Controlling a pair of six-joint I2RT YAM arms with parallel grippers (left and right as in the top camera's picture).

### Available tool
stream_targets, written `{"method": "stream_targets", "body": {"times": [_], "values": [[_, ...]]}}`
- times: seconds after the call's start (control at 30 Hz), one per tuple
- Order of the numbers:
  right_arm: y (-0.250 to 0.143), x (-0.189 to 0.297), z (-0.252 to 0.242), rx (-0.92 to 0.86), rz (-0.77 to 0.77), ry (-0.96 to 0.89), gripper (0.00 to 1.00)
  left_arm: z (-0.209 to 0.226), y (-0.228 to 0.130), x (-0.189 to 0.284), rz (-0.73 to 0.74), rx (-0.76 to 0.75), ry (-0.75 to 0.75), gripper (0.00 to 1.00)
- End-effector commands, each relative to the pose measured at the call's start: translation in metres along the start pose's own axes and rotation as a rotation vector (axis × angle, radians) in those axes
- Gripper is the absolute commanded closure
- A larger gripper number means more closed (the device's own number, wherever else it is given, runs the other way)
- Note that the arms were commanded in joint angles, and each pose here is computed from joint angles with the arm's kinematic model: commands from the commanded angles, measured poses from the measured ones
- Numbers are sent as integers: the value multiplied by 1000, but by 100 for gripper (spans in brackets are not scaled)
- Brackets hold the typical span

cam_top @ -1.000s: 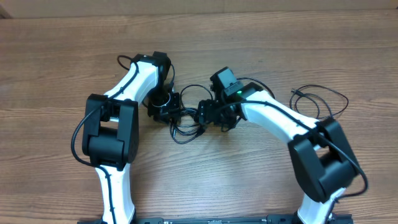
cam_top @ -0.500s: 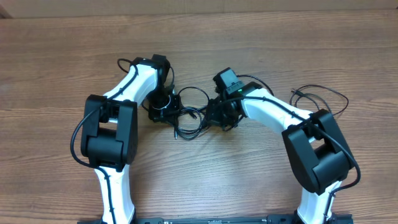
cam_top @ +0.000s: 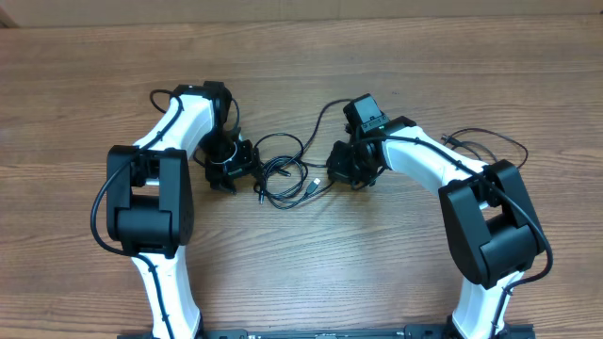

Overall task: Untangle cables
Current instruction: 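Pull the right gripper far up-right, drawing the cable out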

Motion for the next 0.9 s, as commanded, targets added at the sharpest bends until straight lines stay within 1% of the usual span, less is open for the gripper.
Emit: {"method": "stream_targets", "body": {"times": [0.0,0.1,0.13,0.2,0.33,0.53,0.87], "values": [[4,-4,-6,2,-18,-30,96,18,3,-11,0,9,106,31],[4,-4,-6,6,-17,-30,96,24,4,-10,-6,14,153,33],[4,-4,-6,6,-17,-30,96,26,4,-9,-8,18,163,36],[4,-4,-6,6,-17,-30,96,32,4,-7,-12,42,175,47],[4,-4,-6,6,-17,-30,96,48,5,-2,-17,101,169,53],[4,-4,-6,18,-20,-28,96,81,2,9,-14,199,141,53],[13,-2,-7,14,-46,-15,96,145,-5,27,-50,405,81,50]]}}
Point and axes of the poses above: each gripper's point midway between its finger pads, its own x axis back along the fingers, its own z axis along the line the jaws close on, y = z × x, the point moved 6 cm from there along x, back along the fingers, and after that the axes turned 10 degrees about -x, right-handed, at the moved point
